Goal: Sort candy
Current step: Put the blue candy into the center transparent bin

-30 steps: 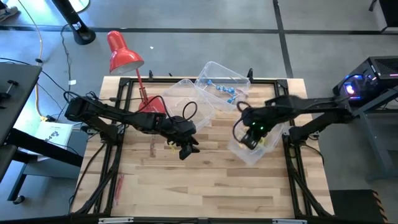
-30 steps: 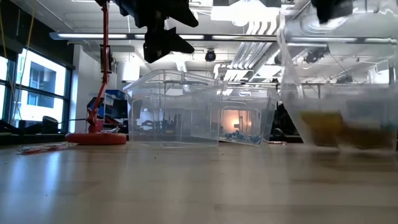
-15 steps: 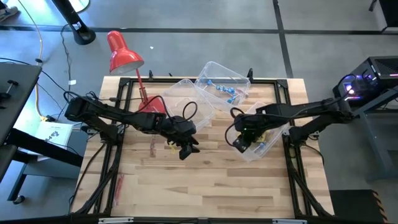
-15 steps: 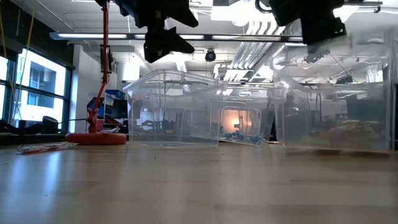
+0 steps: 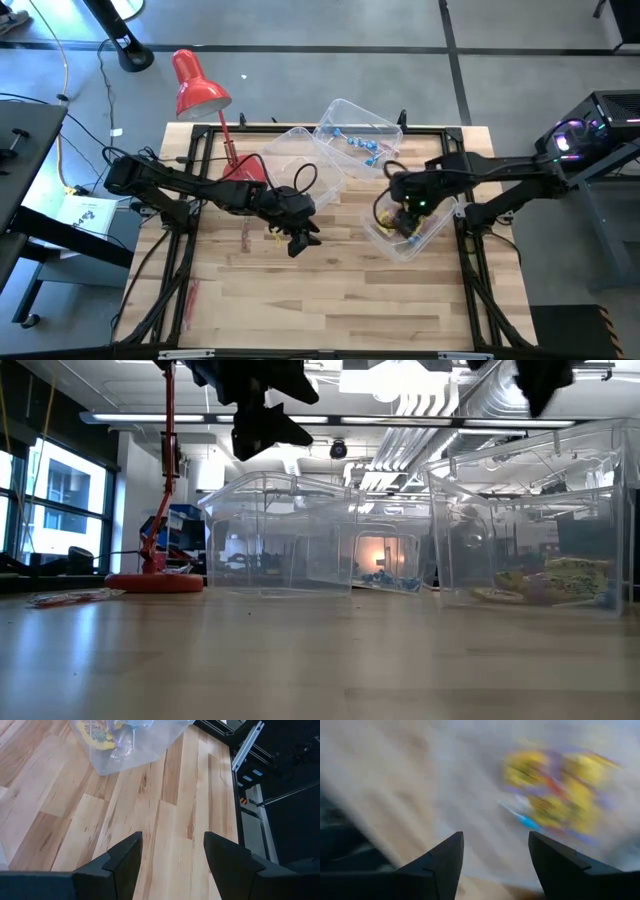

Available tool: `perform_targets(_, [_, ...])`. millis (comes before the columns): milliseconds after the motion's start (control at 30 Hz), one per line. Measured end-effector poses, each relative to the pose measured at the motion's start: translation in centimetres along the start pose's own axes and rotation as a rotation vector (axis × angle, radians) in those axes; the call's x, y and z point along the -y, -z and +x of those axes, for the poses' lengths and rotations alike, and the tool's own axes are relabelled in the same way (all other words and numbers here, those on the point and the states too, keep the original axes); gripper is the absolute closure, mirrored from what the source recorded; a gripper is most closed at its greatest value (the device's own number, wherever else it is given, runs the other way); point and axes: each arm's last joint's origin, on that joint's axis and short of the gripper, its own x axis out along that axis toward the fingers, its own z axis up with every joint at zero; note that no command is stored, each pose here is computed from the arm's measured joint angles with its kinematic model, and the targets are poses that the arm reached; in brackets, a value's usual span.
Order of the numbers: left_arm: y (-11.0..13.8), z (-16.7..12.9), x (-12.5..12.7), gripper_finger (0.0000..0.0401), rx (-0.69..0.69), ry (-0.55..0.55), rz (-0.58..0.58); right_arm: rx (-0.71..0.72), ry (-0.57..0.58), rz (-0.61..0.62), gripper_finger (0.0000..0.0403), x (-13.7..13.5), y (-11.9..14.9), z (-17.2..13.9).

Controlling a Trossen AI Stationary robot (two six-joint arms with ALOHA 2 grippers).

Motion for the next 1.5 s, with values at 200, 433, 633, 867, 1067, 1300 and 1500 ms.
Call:
perform_targets(200, [0.0,0.0,0.0,0.0194,0.006,-0.01,0.012,-0.112,0.21,0.095,0.0184,2.4,0.6,2.1])
perform_targets(433, [0.0,0.0,0.0,0.0194,0.006,-0.013,0.014,-0.226,0.286,0.11,0.0183,4.7,0.7,8.0])
perform_targets(633, [0.0,0.0,-0.1,0.0194,0.008,-0.014,0.022,-0.3,0.262,0.085,0.0183,6.1,1.8,11.7])
perform_targets(867, [-0.1,0.0,-0.1,0.0194,0.008,-0.015,0.027,-0.262,0.181,0.132,0.0183,6.4,2.0,14.2])
perform_targets(1067, [-0.1,0.0,-0.1,0.0194,0.012,-0.018,0.032,-0.289,0.185,0.072,0.0183,6.7,2.3,16.4])
perform_targets(1300, [-0.1,0.0,-0.1,0.0194,0.014,-0.022,0.033,-0.358,0.241,0.039,0.0183,7.0,3.1,19.1])
perform_targets(1500, [-0.2,0.0,-0.3,0.0194,0.037,-0.068,0.057,-0.383,0.268,0.033,0.0183,6.9,3.2,20.8])
